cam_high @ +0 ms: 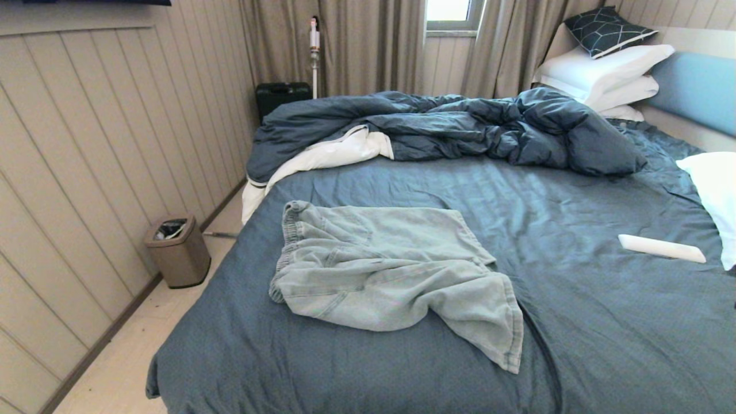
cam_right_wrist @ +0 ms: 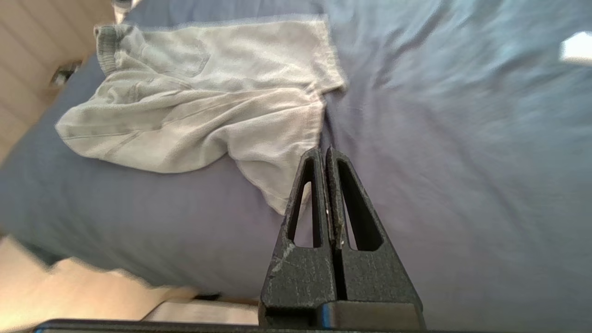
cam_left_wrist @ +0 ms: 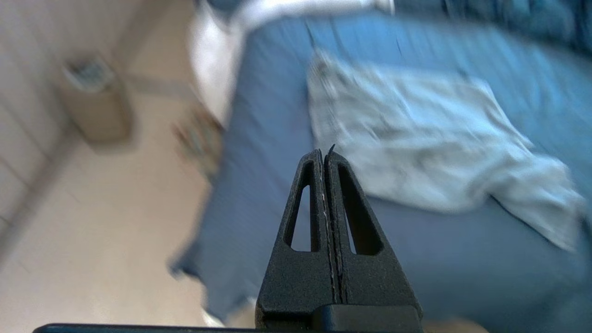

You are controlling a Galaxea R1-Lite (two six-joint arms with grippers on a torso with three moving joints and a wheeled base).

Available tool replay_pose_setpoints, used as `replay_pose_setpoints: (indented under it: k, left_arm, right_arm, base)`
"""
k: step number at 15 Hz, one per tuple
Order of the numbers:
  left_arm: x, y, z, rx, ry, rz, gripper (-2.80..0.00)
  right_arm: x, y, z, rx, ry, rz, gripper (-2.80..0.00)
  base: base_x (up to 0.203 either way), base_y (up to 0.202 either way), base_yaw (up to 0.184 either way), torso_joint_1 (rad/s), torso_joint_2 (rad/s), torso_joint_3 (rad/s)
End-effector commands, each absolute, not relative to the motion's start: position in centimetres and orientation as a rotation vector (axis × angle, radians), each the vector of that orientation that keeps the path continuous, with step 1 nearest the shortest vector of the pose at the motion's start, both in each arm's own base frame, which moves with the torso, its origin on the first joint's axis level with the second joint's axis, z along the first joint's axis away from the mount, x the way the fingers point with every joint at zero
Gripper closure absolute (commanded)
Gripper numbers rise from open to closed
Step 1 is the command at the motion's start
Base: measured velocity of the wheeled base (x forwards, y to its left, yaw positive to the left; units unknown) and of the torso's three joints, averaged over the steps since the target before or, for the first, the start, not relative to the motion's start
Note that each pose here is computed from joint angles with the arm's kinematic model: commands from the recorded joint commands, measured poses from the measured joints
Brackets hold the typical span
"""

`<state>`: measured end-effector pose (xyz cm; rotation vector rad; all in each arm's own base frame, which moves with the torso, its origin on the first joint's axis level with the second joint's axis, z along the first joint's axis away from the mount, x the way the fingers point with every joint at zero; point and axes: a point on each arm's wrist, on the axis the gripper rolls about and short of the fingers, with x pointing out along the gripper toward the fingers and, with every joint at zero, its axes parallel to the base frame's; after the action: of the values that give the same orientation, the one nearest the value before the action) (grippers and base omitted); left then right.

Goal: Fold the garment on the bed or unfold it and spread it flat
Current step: Fold the blue shorts

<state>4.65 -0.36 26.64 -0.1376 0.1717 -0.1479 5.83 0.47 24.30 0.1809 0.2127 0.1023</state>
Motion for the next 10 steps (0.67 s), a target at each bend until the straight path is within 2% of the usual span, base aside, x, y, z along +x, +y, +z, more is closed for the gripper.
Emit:
replay_pose_setpoints:
  k: [1, 5, 7, 10]
  left_arm:
    - [10.9, -0.4, 27.1, -0.175, 0.399, -0.168, 0.0]
    - [18.7, -1.4, 24.2, -0.258, 0.776, -0.299, 0.0]
    - [22.0, -2.7, 21.3, -0.271, 0.935, -0.353, 0.0]
    - [25.8, -6.2, 16.8, -0.246, 1.07, -0.45, 0.0]
  right_arm:
    - [12.6, 0.9, 24.2, 0.215, 0.414, 0.087, 0.0]
    - [20.5, 1.6, 19.4, 0.413, 0.754, -0.011, 0.0]
    - [21.8, 2.1, 16.8, 0.486, 0.885, -0.038, 0.0]
    - [21.9, 2.3, 16.1, 0.506, 0.923, -0.013, 0.0]
  base:
    - [0.0, 0.0, 0.0, 0.0, 0.0, 0.0]
    - [0.0, 0.0, 0.0, 0.0, 0.0, 0.0]
    - [0.0, 0.0, 0.0, 0.0, 0.0, 0.0]
    - [0.0, 0.0, 0.0, 0.0, 0.0, 0.0]
